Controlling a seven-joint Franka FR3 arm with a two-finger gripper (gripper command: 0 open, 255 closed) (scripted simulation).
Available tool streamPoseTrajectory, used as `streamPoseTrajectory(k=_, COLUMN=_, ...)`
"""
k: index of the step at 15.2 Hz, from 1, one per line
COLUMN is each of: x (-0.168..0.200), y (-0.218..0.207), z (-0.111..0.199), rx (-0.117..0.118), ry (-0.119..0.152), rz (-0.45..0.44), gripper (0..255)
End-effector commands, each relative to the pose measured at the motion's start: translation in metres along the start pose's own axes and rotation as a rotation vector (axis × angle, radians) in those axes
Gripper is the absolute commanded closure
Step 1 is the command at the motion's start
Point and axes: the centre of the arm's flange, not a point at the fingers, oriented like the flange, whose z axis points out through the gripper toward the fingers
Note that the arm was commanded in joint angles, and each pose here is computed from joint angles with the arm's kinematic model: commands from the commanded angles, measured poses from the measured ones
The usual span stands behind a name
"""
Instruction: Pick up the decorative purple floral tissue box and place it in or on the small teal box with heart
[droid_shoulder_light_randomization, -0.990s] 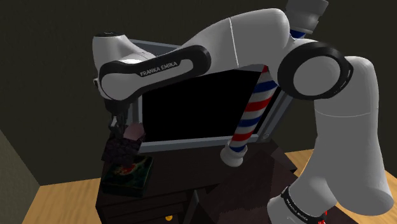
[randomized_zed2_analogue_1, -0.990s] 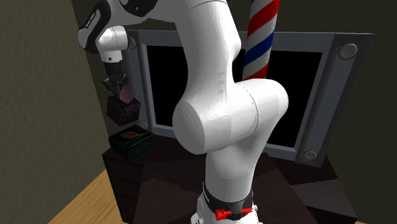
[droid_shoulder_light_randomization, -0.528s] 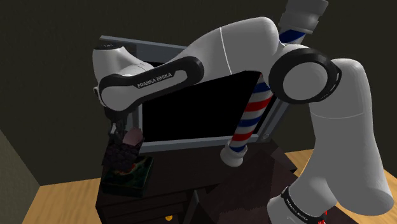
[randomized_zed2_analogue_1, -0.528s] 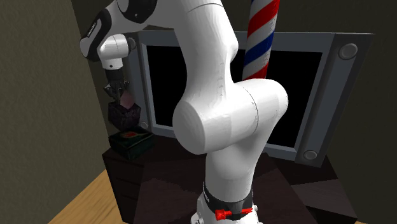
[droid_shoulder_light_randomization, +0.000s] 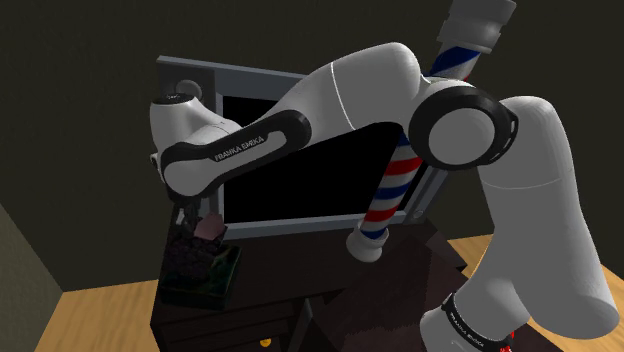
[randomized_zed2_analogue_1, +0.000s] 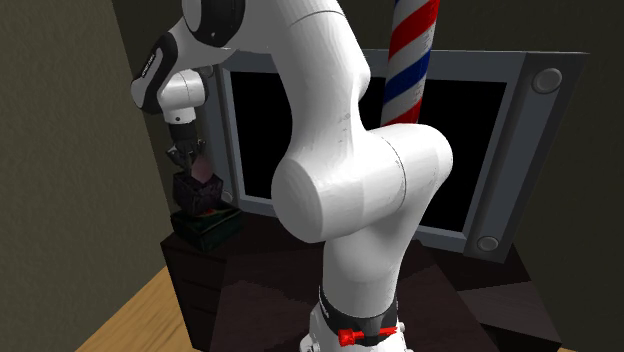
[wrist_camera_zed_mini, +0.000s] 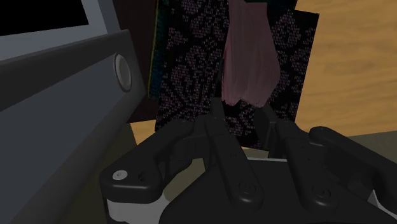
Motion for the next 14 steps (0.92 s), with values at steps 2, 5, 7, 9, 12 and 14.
streamPoseTrajectory(k=2, x=0.001, y=0.001, z=0.014, rx=-0.001, ry=0.003, rz=0.000, gripper=255)
streamPoseTrajectory(k=5, x=0.001, y=0.001, z=0.024, rx=-0.001, ry=0.003, rz=0.000, gripper=255)
streamPoseTrajectory(k=7, x=0.001, y=0.001, z=0.024, rx=-0.001, ry=0.003, rz=0.000, gripper=255)
streamPoseTrajectory(k=9, x=0.001, y=0.001, z=0.024, rx=-0.001, ry=0.003, rz=0.000, gripper=255)
streamPoseTrajectory(k=12, x=0.000, y=0.002, z=0.024, rx=-0.001, ry=0.003, rz=0.000, gripper=0)
streamPoseTrajectory(k=14, x=-0.003, y=0.002, z=0.025, rx=-0.001, ry=0.003, rz=0.000, gripper=0)
